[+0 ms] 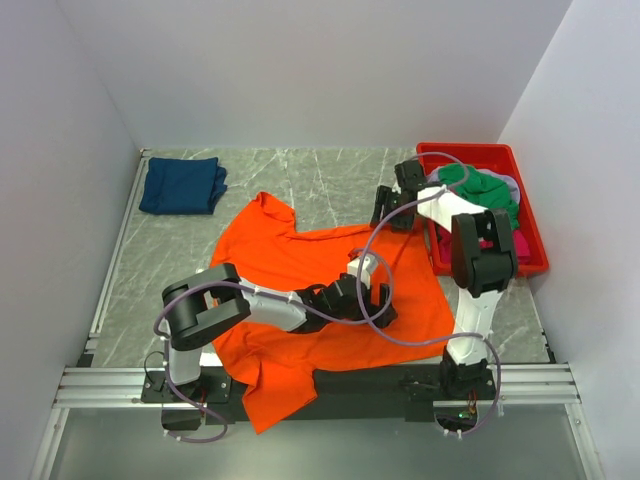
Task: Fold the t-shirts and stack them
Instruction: Flatten the tshirt out
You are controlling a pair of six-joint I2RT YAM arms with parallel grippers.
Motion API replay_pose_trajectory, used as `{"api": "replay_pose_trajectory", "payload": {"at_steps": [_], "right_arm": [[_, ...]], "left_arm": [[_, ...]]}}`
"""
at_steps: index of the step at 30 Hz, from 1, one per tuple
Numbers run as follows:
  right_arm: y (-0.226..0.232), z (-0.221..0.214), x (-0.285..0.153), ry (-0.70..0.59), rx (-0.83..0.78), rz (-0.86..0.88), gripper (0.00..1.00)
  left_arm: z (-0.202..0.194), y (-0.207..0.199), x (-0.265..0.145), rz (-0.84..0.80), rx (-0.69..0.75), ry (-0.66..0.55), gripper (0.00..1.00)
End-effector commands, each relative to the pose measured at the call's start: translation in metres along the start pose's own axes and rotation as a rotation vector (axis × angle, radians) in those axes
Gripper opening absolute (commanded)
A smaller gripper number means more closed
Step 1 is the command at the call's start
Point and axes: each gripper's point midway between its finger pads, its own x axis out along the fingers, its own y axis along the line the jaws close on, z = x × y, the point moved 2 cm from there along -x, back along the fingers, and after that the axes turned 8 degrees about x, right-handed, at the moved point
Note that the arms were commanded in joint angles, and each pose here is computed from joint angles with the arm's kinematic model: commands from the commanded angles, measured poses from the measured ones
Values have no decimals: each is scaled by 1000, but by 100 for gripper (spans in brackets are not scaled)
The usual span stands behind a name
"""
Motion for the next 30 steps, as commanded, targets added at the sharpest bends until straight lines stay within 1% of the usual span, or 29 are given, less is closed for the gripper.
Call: {"api": "replay_pose_trajectory", "payload": {"at_steps": [1,7,11,18,23,26,29,30], "right_arm": [[8,15,2,-17,14,13,72],[5,23,12,-12,18,-20,72],[1,32,13,-33,19,-57,72],[4,66,15,-77,14,-93,72],[8,82,19,-87,-5,-96,72],[14,89,11,-112,-20,-82,72],[18,93,-9,-156,-31,-63,72],[20,93,-22,-179,-33,-52,72]], "left_arm": [[-26,19,-10,59,1,84,99],[-29,18,-12,48,-10,89,99],[-31,19,-12,48,-7,95,99],[-33,21,-14,52,-13,94,99],[-32,20,-16,50,-13,91,99],[-29,20,-16,52,-13,86,99],[-22,15,-15,50,1,77,99],[-13,9,-13,40,5,59,99]]}}
